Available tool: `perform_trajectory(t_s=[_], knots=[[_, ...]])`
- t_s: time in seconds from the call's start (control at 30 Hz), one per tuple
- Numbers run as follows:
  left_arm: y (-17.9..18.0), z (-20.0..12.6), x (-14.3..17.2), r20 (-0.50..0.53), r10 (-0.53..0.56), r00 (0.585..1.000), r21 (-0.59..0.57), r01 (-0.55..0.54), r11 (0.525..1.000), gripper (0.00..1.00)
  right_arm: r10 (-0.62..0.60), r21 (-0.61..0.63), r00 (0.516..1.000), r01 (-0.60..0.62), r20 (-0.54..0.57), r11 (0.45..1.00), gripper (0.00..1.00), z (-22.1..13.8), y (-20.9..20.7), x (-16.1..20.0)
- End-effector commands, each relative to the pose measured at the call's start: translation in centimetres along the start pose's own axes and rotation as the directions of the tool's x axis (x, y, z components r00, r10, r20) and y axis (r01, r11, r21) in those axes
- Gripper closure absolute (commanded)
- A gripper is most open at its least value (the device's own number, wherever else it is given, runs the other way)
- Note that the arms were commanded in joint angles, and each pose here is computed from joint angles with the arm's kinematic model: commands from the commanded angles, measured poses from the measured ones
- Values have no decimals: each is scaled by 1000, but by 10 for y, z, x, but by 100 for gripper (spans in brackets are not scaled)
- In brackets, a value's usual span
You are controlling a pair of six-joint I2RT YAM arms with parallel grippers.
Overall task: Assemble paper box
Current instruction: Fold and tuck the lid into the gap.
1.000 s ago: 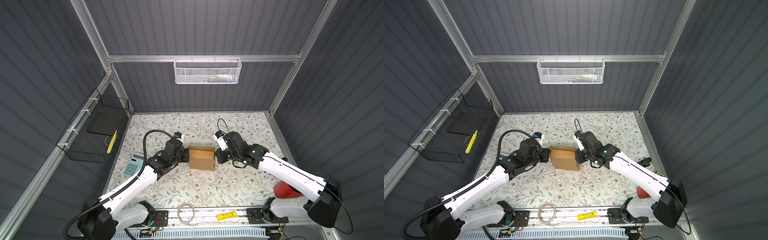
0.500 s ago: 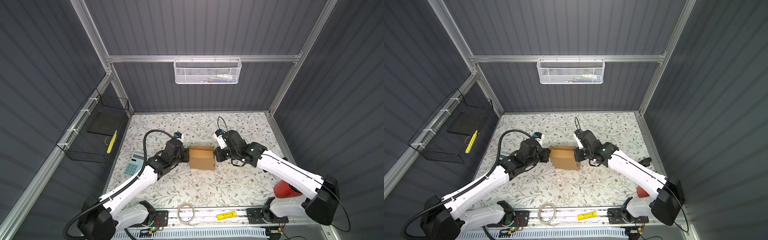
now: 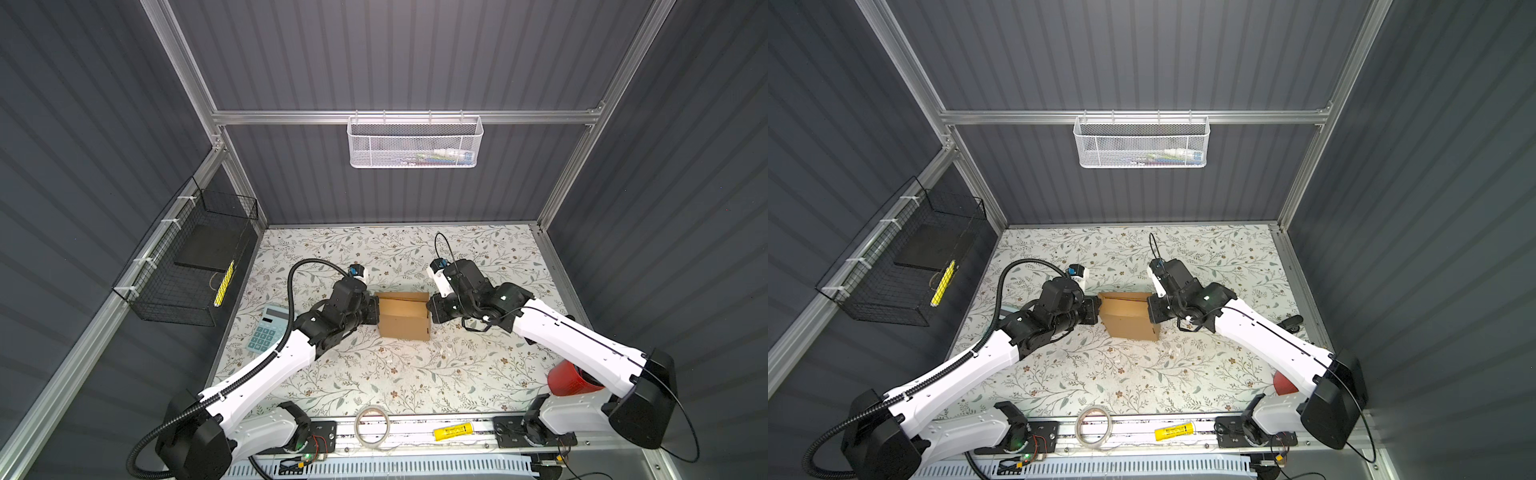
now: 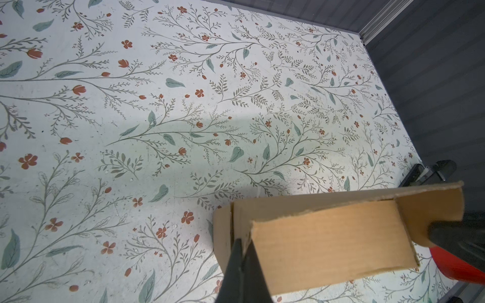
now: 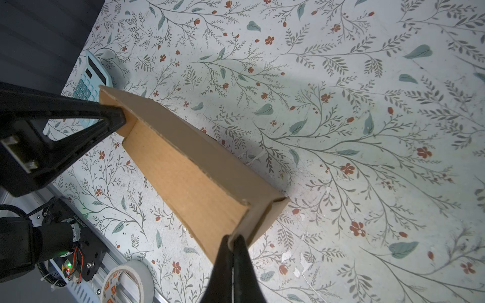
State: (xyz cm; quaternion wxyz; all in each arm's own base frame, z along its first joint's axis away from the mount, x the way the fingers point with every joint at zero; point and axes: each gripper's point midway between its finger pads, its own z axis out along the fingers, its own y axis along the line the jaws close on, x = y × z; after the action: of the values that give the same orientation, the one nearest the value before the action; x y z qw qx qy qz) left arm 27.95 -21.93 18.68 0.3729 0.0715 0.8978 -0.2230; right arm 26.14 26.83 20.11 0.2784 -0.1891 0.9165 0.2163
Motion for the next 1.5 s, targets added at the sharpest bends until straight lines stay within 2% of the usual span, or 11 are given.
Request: perform_trajectory(t_s=[0.0,1.47], knots=[[-20,-1,7,-52,21,998,72,-17,997,100,-1,-83,1000,1,1,997,95,-1,20,-7],[-30,-3,3,-57,41,998,91,-36,995,100,-9,-116,1000,6,-27,993,96,5,35,-10]])
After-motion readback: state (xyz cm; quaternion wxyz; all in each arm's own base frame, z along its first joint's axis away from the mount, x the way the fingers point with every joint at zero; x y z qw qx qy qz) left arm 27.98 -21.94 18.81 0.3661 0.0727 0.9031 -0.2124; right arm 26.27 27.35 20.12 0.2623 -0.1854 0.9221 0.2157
